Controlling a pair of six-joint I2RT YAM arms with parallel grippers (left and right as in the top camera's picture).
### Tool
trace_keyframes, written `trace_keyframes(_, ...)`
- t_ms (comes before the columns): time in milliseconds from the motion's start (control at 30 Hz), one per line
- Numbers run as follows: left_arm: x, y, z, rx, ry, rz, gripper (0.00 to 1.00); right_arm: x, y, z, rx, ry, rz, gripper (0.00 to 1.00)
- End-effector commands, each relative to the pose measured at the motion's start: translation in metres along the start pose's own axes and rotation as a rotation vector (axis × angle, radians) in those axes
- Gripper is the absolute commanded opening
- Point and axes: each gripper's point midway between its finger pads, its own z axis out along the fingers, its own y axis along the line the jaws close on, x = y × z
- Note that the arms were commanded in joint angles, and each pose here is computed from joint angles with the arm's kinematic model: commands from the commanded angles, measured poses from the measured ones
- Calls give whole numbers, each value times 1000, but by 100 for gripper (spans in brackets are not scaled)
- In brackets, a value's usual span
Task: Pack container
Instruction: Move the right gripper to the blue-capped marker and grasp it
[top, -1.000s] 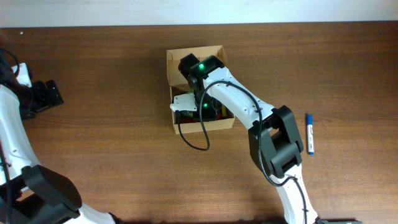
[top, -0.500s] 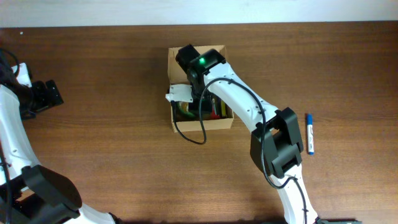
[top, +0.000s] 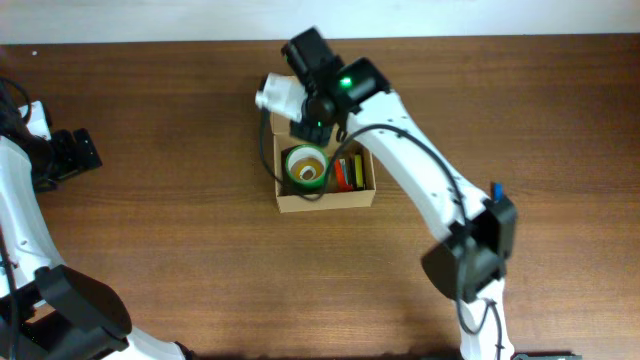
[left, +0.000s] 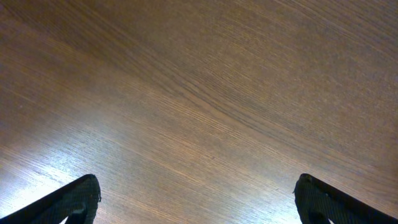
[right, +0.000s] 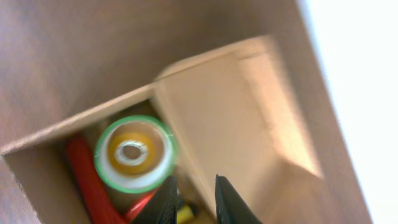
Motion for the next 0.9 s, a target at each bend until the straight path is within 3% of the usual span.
trace_keyframes(0,1,1,4,6,10,13,100,5,-63,-93,291,-71,296,22)
trace_keyframes(133,1,1,4,6,10,13,100,50,-111,-147,428,-113,621,22)
trace_keyframes(267,1,1,4,6,10,13,100,113,-147,-176,516,-88,832,17)
trace_keyframes(367,1,1,4,6,10,13,100,187,-158,-177,542,33,1076,14)
trace_keyframes(500,1,1,4,6,10,13,99,261,-143,-148,455,199,1249,14)
trace_keyframes(633,1,1,4,6,10,13,100,317,-114,-109,389,367,1308,17)
trace_keyframes(733,1,1,4,6,10,13,99,345,-91,-78,324,457,1245,24)
trace_keyframes(867,1,1,4,6,10,13,100,379,-56,-41,215,532,1123,45)
